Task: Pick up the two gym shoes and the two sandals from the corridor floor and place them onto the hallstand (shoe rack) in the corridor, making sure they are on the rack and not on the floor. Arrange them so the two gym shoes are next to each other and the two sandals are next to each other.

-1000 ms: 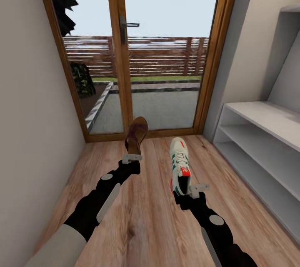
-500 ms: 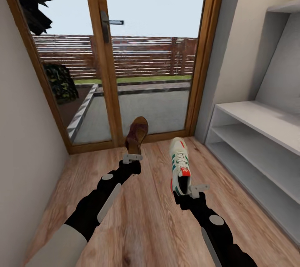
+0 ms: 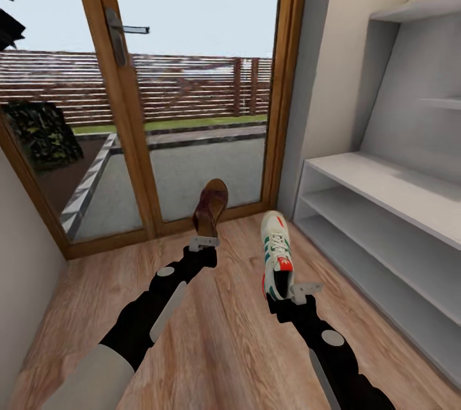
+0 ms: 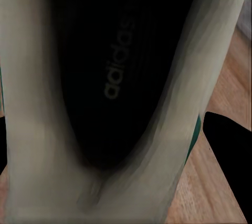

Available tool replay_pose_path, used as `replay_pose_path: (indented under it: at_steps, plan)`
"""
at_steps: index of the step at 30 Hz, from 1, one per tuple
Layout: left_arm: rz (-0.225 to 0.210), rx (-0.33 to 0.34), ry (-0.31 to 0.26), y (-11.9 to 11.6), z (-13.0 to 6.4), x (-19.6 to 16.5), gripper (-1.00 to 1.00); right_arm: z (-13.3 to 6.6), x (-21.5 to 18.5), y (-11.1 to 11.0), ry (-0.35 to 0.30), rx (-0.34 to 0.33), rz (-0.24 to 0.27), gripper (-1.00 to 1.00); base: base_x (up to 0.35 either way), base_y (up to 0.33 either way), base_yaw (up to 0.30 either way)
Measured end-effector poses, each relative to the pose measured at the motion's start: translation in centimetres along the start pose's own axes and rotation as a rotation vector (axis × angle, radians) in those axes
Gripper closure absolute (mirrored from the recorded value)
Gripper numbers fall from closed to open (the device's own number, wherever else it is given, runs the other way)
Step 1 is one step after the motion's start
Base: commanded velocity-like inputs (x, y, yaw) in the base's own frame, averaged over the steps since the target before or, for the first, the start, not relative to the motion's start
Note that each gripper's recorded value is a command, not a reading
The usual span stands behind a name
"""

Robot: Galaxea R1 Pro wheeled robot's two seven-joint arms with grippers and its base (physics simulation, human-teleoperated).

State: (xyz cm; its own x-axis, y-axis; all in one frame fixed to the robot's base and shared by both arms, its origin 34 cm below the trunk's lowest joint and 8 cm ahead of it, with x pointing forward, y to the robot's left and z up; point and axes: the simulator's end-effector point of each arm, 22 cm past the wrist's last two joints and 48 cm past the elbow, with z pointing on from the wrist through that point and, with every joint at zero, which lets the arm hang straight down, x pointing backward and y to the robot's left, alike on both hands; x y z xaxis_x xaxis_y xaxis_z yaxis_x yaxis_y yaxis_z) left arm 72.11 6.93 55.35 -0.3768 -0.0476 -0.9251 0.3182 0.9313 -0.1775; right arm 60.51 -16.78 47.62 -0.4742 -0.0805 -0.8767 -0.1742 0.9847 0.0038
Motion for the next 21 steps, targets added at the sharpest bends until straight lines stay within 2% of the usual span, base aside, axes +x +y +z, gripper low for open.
replay_pose_path:
  at_steps: [16, 21]
  plan:
    - [0.0, 0.0, 0.0, 0.0, 0.01, 0.02, 1.0, 0.01, 0.01, -0.01, 0.0, 0.0, -0.001, 1.0, 0.013, 0.001, -0.27]
    - [0.0, 0.0, 0.0, 0.0, -0.01, -0.01, 1.0, 0.0, -0.01, -0.01, 0.0, 0.0, -0.001, 1.0, 0.146, 0.133, -0.27]
